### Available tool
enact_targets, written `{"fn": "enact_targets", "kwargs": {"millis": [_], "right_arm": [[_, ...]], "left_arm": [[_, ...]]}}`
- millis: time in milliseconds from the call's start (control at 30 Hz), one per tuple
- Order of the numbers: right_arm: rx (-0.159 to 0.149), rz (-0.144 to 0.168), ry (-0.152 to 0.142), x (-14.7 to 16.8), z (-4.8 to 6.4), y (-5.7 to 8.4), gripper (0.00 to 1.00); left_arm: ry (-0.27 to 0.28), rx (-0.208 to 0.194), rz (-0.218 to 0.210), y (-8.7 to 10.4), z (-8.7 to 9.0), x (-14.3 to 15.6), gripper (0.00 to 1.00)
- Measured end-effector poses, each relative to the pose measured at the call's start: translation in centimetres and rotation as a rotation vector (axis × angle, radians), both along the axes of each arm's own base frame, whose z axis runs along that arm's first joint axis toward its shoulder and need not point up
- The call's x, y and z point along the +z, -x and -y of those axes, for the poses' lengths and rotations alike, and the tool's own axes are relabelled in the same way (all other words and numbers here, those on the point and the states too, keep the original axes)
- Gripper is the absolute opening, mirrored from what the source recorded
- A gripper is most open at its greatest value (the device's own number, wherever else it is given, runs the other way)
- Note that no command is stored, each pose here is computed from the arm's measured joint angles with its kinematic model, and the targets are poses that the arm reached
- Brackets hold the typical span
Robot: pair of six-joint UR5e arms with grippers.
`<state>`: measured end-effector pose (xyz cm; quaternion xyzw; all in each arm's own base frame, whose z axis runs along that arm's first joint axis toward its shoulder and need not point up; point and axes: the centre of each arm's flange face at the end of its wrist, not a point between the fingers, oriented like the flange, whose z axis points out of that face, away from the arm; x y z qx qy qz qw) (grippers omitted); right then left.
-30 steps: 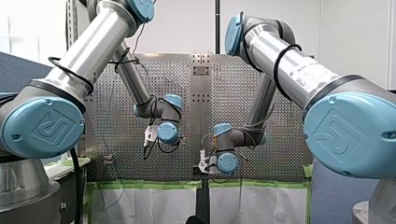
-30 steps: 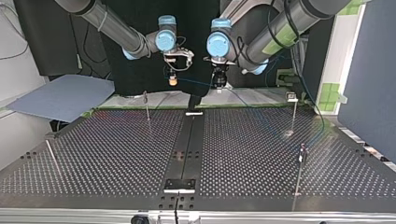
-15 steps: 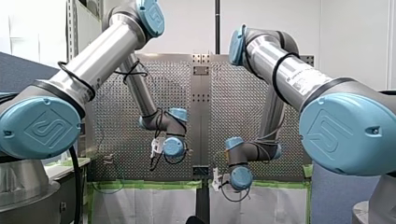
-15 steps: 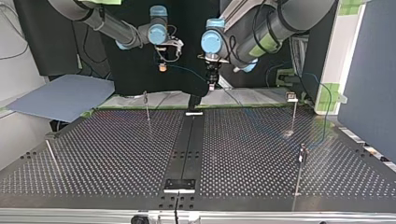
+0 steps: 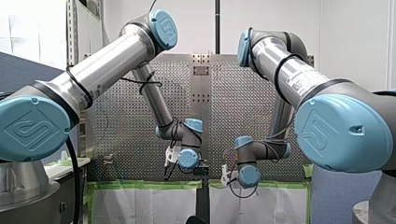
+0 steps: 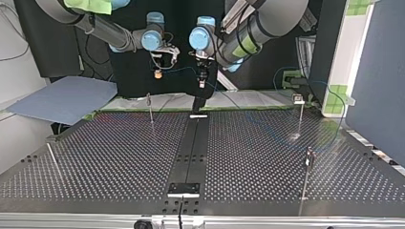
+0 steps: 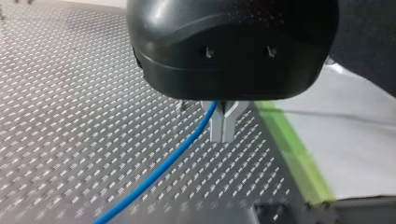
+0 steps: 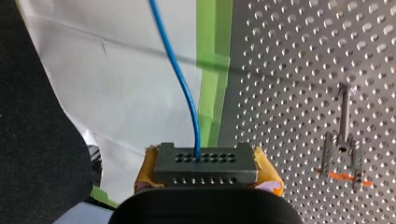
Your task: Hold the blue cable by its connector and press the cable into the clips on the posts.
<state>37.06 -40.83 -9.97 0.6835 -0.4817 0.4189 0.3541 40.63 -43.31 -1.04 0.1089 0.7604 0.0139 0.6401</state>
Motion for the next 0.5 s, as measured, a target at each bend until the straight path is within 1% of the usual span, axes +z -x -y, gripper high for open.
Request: {"fn": "enact_targets", "kwargs": {"millis": [133,233,367,500], "right_arm": [[-0.009,0.004,-0.001,0.2,1.3,1.2,0.0],[-0.011,0.008,-0.005,0.2,2.1,2.1,0.0],[-0.013,0.017,-0.007,0.2,3.2,3.2,0.0],[-0.016,0.018,0.007,0.3,4.5,4.4,0.0]], "left_arm": [[-0.019,-0.027,-0.017,1.1,1.8,-1.3,0.0],[-0.022,-0.043,-0.02,1.3,2.9,-2.2,0.0],[-0.023,-0.052,-0.023,1.2,3.8,-3.4,0.0],[-0.02,-0.053,-0.024,0.6,4.4,-4.7,0.0]]}}
